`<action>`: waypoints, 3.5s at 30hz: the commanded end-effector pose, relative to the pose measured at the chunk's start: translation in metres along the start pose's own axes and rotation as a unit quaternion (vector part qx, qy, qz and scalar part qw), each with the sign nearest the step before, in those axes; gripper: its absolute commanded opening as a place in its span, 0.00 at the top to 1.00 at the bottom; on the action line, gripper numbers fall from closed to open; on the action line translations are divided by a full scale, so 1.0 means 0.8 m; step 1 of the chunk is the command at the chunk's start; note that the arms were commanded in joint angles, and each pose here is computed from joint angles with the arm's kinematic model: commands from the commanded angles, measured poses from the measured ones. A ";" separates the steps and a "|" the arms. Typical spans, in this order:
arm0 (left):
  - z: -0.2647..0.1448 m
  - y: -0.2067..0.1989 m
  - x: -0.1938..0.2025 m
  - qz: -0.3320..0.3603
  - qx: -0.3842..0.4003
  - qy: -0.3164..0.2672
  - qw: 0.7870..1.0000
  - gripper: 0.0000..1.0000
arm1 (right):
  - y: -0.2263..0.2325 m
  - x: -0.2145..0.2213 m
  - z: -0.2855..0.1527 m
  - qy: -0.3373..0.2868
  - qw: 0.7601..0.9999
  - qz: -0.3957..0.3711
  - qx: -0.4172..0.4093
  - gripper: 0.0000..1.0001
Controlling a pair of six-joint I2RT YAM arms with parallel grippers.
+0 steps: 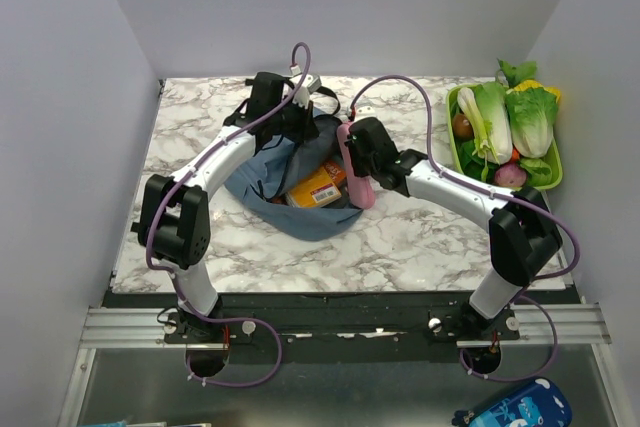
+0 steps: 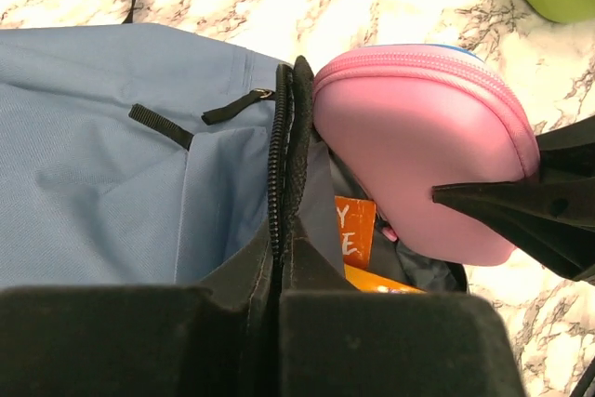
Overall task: Pack the student bag
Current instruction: Place the stationery in the student bag.
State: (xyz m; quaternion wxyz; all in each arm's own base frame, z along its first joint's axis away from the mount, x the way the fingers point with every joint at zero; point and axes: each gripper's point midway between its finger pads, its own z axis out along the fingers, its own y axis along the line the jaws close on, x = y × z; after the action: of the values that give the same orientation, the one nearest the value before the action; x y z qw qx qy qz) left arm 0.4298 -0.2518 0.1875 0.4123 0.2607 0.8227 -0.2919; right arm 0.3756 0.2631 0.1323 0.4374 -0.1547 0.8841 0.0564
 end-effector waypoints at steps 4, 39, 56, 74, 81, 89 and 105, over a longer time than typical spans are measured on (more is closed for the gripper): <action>-0.028 -0.012 -0.065 0.077 -0.027 -0.041 0.996 1.00 | 0.031 0.107 -0.001 0.123 0.991 -0.026 -0.049 0.97; -0.113 -0.173 -0.110 0.078 0.199 -0.057 0.975 1.00 | 0.085 0.032 0.005 -0.002 0.995 -0.043 -0.095 0.67; -0.109 -0.164 -0.084 0.085 0.191 -0.036 0.977 1.00 | 0.143 -0.025 -0.047 -0.039 0.951 0.043 -0.305 0.46; -0.124 -0.171 -0.088 0.095 0.192 -0.037 0.976 1.00 | 0.075 0.005 -0.034 -0.024 0.970 0.111 -0.215 0.12; -0.133 -0.178 -0.089 0.102 0.199 -0.036 0.974 1.00 | 0.053 0.053 -0.027 -0.005 0.973 0.150 -0.173 0.39; -0.136 -0.203 -0.079 0.104 0.232 -0.024 0.967 1.00 | 0.050 0.024 0.018 -0.002 0.979 0.165 -0.119 0.78; -0.115 -0.187 -0.054 0.101 0.207 -0.004 0.973 1.00 | 0.048 0.093 -0.127 -0.011 0.955 0.165 -0.247 0.66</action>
State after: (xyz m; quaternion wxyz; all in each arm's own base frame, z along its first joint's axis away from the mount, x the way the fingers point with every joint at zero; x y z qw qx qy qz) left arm 0.3112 -0.2949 0.2802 0.3444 0.4018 0.7473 -0.4019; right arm 0.2864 0.2532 0.1397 0.4185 -0.0632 0.8600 0.2852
